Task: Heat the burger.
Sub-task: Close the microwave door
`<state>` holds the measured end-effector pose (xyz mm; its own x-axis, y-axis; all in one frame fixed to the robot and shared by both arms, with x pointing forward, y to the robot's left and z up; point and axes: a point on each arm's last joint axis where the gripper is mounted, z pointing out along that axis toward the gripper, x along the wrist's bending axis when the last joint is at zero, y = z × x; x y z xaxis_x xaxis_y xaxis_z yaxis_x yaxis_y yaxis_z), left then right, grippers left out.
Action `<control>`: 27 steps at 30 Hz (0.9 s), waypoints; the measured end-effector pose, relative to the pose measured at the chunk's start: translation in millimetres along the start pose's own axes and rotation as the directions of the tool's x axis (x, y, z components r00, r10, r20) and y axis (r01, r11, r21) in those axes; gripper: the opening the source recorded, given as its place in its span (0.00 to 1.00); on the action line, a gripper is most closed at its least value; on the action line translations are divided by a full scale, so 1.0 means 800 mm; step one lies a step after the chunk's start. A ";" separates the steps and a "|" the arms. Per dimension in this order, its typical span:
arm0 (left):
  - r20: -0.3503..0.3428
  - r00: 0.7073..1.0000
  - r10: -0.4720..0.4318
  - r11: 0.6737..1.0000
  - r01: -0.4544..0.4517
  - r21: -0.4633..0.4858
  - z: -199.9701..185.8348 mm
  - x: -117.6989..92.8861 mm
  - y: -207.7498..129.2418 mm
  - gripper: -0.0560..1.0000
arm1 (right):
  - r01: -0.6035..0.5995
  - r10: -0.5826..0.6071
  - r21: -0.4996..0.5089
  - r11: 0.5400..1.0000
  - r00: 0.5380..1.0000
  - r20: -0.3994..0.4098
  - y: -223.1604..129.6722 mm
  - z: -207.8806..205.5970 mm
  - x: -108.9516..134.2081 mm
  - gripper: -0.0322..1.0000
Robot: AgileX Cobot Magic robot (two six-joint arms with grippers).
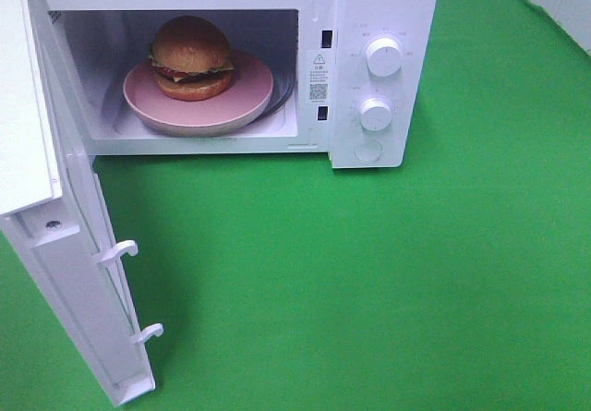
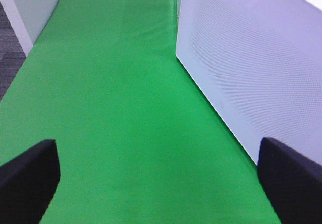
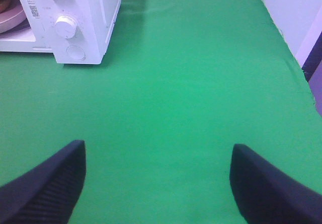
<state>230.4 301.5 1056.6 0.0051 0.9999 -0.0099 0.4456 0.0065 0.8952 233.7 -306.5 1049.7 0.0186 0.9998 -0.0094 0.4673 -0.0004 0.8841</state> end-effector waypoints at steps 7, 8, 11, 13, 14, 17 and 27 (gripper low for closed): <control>0.012 1.000 -0.010 1.000 0.010 0.000 0.000 -0.001 0.000 0.99 | 0.000 0.000 0.000 1.000 1.000 0.000 0.000 0.000 0.000 0.77; 0.011 1.000 -0.014 1.000 0.014 0.000 0.000 -0.001 0.000 0.99 | 0.000 0.000 0.000 1.000 1.000 0.000 0.000 0.000 0.000 0.77; 0.007 1.000 -0.030 1.000 0.030 0.000 0.000 -0.001 0.000 0.98 | 0.000 0.000 0.000 1.000 1.000 0.000 0.000 0.000 0.000 0.77; 0.000 0.999 -0.041 0.999 0.041 0.000 0.000 0.000 0.000 0.96 | 0.000 0.000 0.000 1.000 1.000 0.000 0.000 0.000 0.000 0.77; -0.004 0.998 -0.057 0.998 0.057 0.000 0.000 0.000 0.000 0.94 | 0.000 0.000 0.000 1.000 1.000 0.000 0.000 0.000 0.000 0.77; -0.006 0.998 -0.067 0.998 0.067 -0.021 -0.002 0.001 0.003 0.90 | 0.000 0.000 0.000 1.000 1.000 0.000 0.000 0.000 0.000 0.77; 0.005 0.997 -0.072 0.988 0.072 -0.138 0.009 0.000 0.034 0.67 | 0.000 0.000 0.000 1.000 1.000 0.000 0.000 0.000 0.000 0.77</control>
<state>248.7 301.9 1077.6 -0.0230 0.9968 -0.0766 0.3173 0.0799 0.9450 233.7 -306.5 1049.7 0.0186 0.9998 -0.0094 0.4673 -0.0004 0.8841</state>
